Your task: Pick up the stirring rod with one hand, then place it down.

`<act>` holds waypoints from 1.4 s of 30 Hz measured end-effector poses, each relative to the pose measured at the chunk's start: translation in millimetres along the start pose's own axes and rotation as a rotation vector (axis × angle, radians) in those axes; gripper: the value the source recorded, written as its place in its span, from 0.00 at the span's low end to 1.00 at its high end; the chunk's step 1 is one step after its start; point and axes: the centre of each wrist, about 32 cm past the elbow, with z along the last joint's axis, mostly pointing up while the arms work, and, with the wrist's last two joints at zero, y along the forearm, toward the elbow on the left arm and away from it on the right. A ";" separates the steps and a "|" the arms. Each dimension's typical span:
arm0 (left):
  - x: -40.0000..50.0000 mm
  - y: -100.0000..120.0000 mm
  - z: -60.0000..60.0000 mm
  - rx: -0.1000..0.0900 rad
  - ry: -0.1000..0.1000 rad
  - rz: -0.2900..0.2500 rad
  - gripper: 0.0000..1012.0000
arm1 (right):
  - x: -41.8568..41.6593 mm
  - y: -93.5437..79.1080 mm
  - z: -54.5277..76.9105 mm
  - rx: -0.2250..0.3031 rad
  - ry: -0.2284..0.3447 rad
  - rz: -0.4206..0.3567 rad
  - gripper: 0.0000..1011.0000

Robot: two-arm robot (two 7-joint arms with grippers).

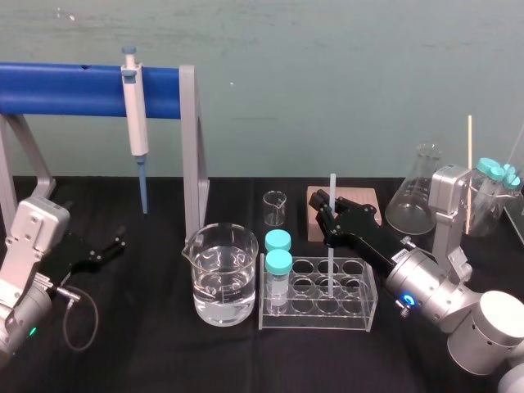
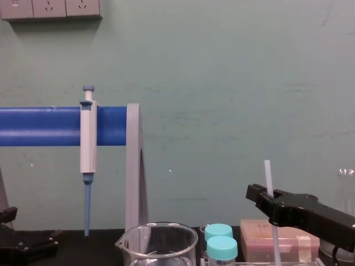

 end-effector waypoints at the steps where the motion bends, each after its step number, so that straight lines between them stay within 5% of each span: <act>1: 0.0 0.0 0.0 0.000 0.000 0.000 0.99 | 0.0 0.0 0.0 0.000 0.000 0.000 0.07; 29: 0.0 0.0 0.0 0.000 0.000 0.000 0.99 | 0.4 0.2 0.1 0.002 0.005 0.005 0.91; 34: 0.0 0.0 0.0 0.000 0.000 0.000 0.99 | 0.4 0.2 0.1 0.002 0.005 0.005 0.99; 42: 0.0 0.0 0.0 0.000 0.000 0.000 0.99 | 0.4 0.2 0.1 0.002 0.005 0.005 0.99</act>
